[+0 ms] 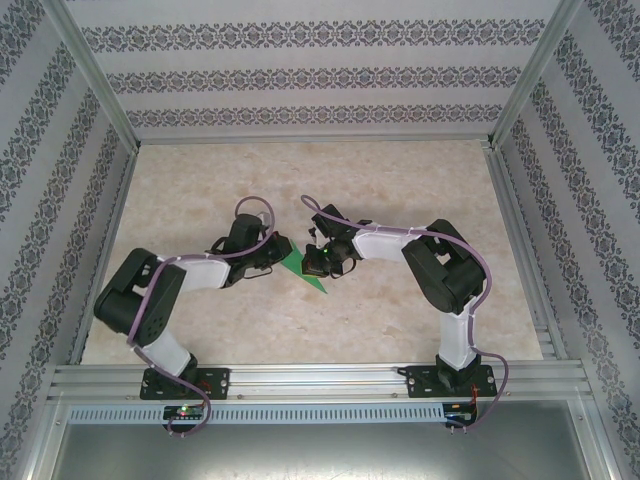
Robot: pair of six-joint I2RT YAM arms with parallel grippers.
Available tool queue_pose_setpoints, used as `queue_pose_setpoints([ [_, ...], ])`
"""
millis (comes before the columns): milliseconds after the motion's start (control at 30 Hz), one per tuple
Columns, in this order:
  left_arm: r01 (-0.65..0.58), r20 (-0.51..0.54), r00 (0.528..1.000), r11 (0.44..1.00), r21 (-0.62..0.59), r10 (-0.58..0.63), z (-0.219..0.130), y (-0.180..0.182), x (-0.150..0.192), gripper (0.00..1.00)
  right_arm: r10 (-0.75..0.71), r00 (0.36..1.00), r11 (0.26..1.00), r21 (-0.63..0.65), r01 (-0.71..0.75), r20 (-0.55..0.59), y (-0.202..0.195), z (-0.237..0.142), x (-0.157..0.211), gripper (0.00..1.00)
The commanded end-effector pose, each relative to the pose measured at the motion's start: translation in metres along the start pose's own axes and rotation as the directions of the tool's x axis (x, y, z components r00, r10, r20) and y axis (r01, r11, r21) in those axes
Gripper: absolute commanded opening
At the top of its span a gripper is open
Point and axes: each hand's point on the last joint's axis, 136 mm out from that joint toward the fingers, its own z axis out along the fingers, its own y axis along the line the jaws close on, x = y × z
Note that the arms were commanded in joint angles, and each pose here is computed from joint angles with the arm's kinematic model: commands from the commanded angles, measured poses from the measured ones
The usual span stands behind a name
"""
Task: Fold a paper plane with a square sheet of paper (pick it up from the middle)
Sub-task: Fold the wing for the fifth time at the center of the table.
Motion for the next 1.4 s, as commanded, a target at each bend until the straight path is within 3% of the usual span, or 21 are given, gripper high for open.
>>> queue_pose_setpoints([
  [0,-0.010,-0.023,1.000,1.000,0.007,0.010,0.010,-0.001,0.003,0.10,0.136,0.986,0.955,0.278,-0.104,-0.099,-0.081,0.019,0.039,0.00],
  [400,0.078,0.061,0.996,0.981,-0.175,-0.068,-0.007,0.065,-0.004,0.09,0.144,0.983,0.950,0.294,-0.106,-0.113,-0.086,0.021,0.042,0.00],
  [733,0.144,0.133,0.985,0.960,-0.239,-0.114,-0.039,0.104,-0.030,0.09,0.158,0.979,0.942,0.315,-0.112,-0.126,-0.095,0.021,0.049,0.00],
  [1033,0.076,0.077,0.995,0.985,-0.152,-0.065,-0.048,0.064,-0.045,0.12,0.123,0.985,0.960,0.267,-0.087,-0.120,-0.080,0.020,0.042,0.00],
  [1367,-0.076,-0.046,0.996,0.995,-0.061,0.073,-0.017,-0.009,0.000,0.13,0.101,0.986,0.969,0.239,-0.068,-0.129,-0.072,0.024,0.039,0.00],
])
